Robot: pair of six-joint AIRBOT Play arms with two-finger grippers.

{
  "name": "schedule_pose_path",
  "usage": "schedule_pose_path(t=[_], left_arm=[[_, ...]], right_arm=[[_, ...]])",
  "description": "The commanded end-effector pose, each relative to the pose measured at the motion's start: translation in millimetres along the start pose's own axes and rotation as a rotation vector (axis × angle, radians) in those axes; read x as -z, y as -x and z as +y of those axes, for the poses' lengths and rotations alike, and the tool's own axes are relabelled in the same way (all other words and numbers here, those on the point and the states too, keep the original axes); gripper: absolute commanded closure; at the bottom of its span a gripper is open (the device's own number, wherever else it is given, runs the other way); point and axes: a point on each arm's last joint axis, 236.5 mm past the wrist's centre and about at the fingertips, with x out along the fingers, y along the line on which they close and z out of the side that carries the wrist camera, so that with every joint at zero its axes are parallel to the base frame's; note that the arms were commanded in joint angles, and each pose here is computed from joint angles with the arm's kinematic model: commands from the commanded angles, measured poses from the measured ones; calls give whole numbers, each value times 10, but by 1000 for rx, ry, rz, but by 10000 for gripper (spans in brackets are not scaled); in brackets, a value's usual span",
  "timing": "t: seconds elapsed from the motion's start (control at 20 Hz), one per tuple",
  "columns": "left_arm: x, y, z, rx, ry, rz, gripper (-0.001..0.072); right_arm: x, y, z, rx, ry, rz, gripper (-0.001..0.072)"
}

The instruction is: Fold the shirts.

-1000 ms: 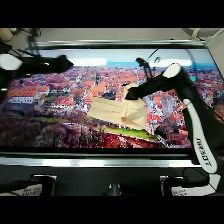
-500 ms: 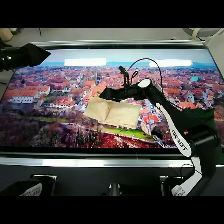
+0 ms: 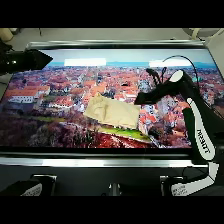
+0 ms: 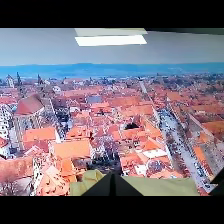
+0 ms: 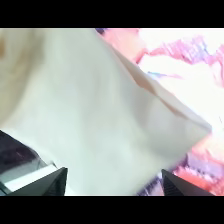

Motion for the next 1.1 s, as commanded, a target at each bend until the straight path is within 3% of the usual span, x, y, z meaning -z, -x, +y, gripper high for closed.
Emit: schedule_pose_path(t=[0.0, 0.05, 0.3, 0.35, 0.4, 0.45, 0.5, 0.75, 0.9, 1.05], left_arm=[[9, -1, 23, -11, -8, 4, 682], [10, 0, 18, -10, -6, 4, 682], [52, -21, -96, 19, 8, 19, 682], [55, -24, -107, 21, 7, 20, 682], [60, -29, -123, 24, 5, 21, 682], [59, -28, -122, 24, 5, 21, 682], [58, -28, -119, 23, 5, 21, 682], [57, -30, -108, 19, -2, 20, 682], [26, -30, -103, 17, -2, 7, 682], [27, -30, -103, 17, -9, 7, 681]], right_arm=[[533, -122, -350, 48, -119, 131, 66], [467, -254, -264, -1, -156, 82, 40], [316, -695, -43, -106, -252, 3, 46], [262, -753, 19, -135, -272, -12, 129], [220, -788, 88, -165, -287, -22, 315], [154, -770, 169, -205, -272, -46, 644], [65, -685, 215, -237, -233, -81, 692], [-423, 707, 117, -216, -15, -287, 693], [-258, 1585, -470, -45, -106, -331, 693], [-11, 2246, -825, 16, -168, -401, 693]])
